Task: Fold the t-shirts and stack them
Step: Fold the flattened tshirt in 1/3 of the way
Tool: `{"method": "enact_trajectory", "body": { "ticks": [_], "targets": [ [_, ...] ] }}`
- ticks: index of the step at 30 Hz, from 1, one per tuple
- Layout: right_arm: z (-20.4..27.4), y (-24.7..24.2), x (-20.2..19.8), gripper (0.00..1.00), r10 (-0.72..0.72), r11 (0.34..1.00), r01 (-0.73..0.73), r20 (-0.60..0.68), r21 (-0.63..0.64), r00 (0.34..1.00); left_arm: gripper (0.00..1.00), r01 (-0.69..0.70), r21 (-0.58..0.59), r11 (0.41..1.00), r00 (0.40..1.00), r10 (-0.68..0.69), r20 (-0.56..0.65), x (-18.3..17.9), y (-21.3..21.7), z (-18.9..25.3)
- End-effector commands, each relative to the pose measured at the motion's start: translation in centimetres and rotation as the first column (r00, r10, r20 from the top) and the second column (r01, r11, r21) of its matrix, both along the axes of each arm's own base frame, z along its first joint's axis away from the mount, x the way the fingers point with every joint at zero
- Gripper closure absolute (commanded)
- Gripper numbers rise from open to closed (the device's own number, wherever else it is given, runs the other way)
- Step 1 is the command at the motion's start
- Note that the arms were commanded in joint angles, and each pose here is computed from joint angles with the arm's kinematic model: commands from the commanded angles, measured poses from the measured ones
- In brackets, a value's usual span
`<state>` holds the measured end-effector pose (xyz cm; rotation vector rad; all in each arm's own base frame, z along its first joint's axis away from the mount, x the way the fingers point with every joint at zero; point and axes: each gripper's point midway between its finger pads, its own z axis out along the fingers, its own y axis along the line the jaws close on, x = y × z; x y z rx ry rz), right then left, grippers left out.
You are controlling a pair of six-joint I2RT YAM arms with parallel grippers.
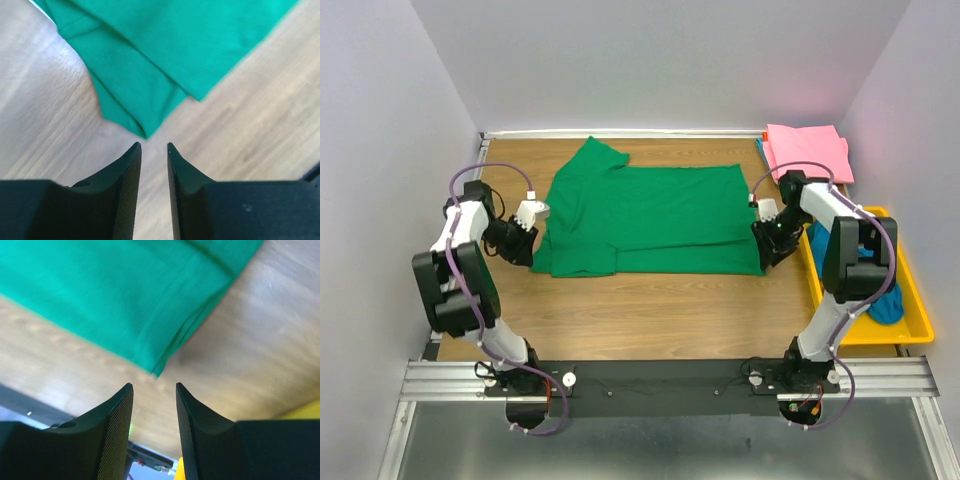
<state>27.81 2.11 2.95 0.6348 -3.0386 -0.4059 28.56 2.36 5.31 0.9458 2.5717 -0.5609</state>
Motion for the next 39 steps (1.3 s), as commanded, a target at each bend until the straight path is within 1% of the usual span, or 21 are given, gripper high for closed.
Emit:
{"method": "enact_trajectory", "body": {
  "ticks": [1,2,3,4,5,7,8,10,11,14,18,29,31,32,33,34,35,38,39],
  "targets": [
    [4.7,1.6,0.8,0.53,0.007,0.995,-0.016,0.094,0.095,0.996,0.64,0.113,0.028,0.993,0.989,-0.116,0.087,-1.3,-0.9,4.0],
    [5.5,2.7,1.1,0.53,0.006,0.99,-0.021,0.11,0.137,0.994,0.64,0.135,0.04,0.99,0.987,-0.138,0.086,-1.7,-1.4,3.9],
    [6.4,4.5,1.1,0.53,0.014,0.982,-0.037,0.126,0.183,0.992,0.62,0.15,0.047,0.988,0.987,-0.152,0.048,-3.1,-2.0,2.6],
    [6.6,4.5,1.1,0.53,0.001,0.983,-0.025,0.129,0.184,0.992,0.62,0.148,0.068,0.987,0.986,-0.153,0.064,-2.8,-1.7,2.7],
    [7.0,6.2,1.0,0.52,0.012,0.975,-0.041,0.133,0.22,0.991,0.62,0.144,0.068,0.987,0.989,-0.146,0.026,-3.6,-2.2,1.6],
    [7.4,8.0,1.4,0.52,0.022,0.965,-0.06,0.153,0.253,0.988,0.62,0.151,0.071,0.986,0.988,-0.153,0.017,-3.9,-2.5,0.7],
    [7.5,9.7,1.1,0.52,0.035,0.957,-0.075,0.145,0.28,0.989,0.62,0.137,0.061,0.989,0.991,-0.137,-0.01,-4.4,-2.9,0.1],
    [7.4,11.3,1.5,0.53,0.043,0.951,-0.087,0.152,0.296,0.987,0.62,0.15,0.058,0.987,0.989,-0.149,-0.022,-4.5,-3.7,-0.7],
    [7.4,12.7,1.2,0.53,0.074,0.944,-0.119,0.154,0.308,0.985,0.62,0.149,0.056,0.987,0.989,-0.148,-0.028,-4.5,-4.0,-1.0],
    [6.7,14.7,1.2,0.53,0.101,0.939,-0.148,0.162,0.31,0.982,0.58,0.143,0.05,0.989,0.989,-0.14,-0.048,-4.3,-4.7,-2.0],
    [5.2,15.6,0.9,0.53,0.118,0.939,-0.156,0.139,0.306,0.983,0.54,0.112,0.05,0.992,0.993,-0.11,-0.045,-3.2,-5.2,-2.9],
    [4.8,15.0,0.5,0.53,0.134,0.945,-0.172,0.15,0.277,0.98,0.54,0.09,0.038,0.995,0.995,-0.088,-0.045,-1.6,-6.8,-3.9],
    [4.7,14.9,0.3,0.53,0.134,0.946,-0.171,0.146,0.275,0.98,0.59,0.088,0.035,0.996,0.995,-0.086,-0.055,-1.5,-6.9,-4.2],
    [4.7,14.9,0.2,0.53,0.137,0.946,-0.173,0.148,0.274,0.98,0.63,0.088,0.032,0.996,0.995,-0.086,-0.051,-1.4,-6.9,-4.0],
    [4.8,14.8,0.1,0.53,0.138,0.947,-0.175,0.15,0.27,0.979,0.74,0.086,0.032,0.996,0.995,-0.085,-0.049,-1.3,-6.9,-3.9],
    [4.7,14.7,0.0,0.53,0.138,0.947,-0.174,0.149,0.269,0.979,0.79,0.088,0.032,0.996,0.995,-0.086,-0.044,-1.2,-7.0,-3.6],
    [4.7,14.7,0.0,0.53,0.14,0.947,-0.178,0.152,0.268,0.978,0.86,0.086,0.033,0.996,0.996,-0.085,-0.035,-0.9,-7.0,-3.2],
    [4.7,14.7,-0.1,0.54,0.141,0.947,-0.177,0.149,0.267,0.979,0.98,0.083,0.033,0.996,0.996,-0.082,-0.017,-0.7,-7.0,-2.0],
    [4.6,14.7,-0.1,0.54,0.142,0.947,-0.178,0.149,0.268,0.979,1.0,0.083,0.031,0.996,0.997,-0.083,-0.003,-0.4,-7.0,-1.3]
  ]
}}
